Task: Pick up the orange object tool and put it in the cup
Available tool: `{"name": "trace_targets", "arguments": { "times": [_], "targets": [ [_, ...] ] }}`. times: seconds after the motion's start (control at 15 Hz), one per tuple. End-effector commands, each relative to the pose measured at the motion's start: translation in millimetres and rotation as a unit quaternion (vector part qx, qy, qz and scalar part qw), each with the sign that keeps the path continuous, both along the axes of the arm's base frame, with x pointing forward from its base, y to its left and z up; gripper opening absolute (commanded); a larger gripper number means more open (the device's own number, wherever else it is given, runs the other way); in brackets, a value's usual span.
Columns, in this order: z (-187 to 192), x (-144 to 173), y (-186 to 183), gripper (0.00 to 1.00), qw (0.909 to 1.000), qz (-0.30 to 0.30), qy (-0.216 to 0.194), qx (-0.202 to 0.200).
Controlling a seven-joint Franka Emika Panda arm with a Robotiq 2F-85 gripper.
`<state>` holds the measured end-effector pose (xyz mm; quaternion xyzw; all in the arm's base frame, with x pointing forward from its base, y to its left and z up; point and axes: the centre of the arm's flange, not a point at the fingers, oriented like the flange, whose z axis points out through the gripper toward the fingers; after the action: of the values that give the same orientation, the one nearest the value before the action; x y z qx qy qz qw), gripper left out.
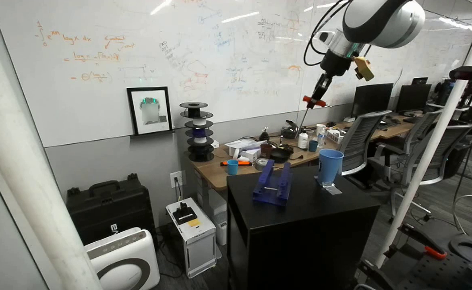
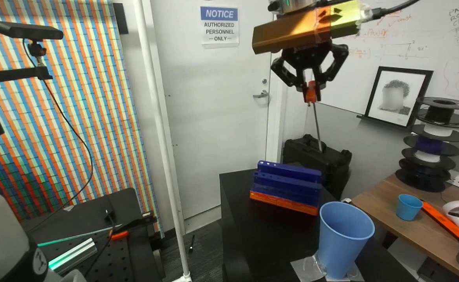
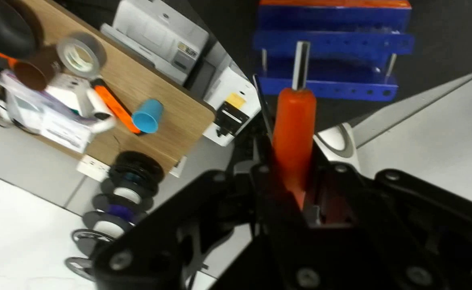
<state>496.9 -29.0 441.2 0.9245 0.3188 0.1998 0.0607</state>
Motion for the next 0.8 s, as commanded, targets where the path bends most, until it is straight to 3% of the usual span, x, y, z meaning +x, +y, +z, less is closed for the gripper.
{"name": "trace_targets", "arguments": {
  "times": [0.0, 0.2, 0.47, 0.73],
  "targets": [
    [-21, -1, -59, 0.13, 0.9948, -0.099, -0.023, -0.011],
    [-52, -2, -97, 0.13, 0.9822, -0.187, -0.010, -0.012],
    [-85, 0, -100, 0.13, 0.9667, -0.255, 0.016, 0.009],
    [-75, 2, -81, 0.13, 0.9631, -0.267, -0.028, 0.018]
  ]
}}
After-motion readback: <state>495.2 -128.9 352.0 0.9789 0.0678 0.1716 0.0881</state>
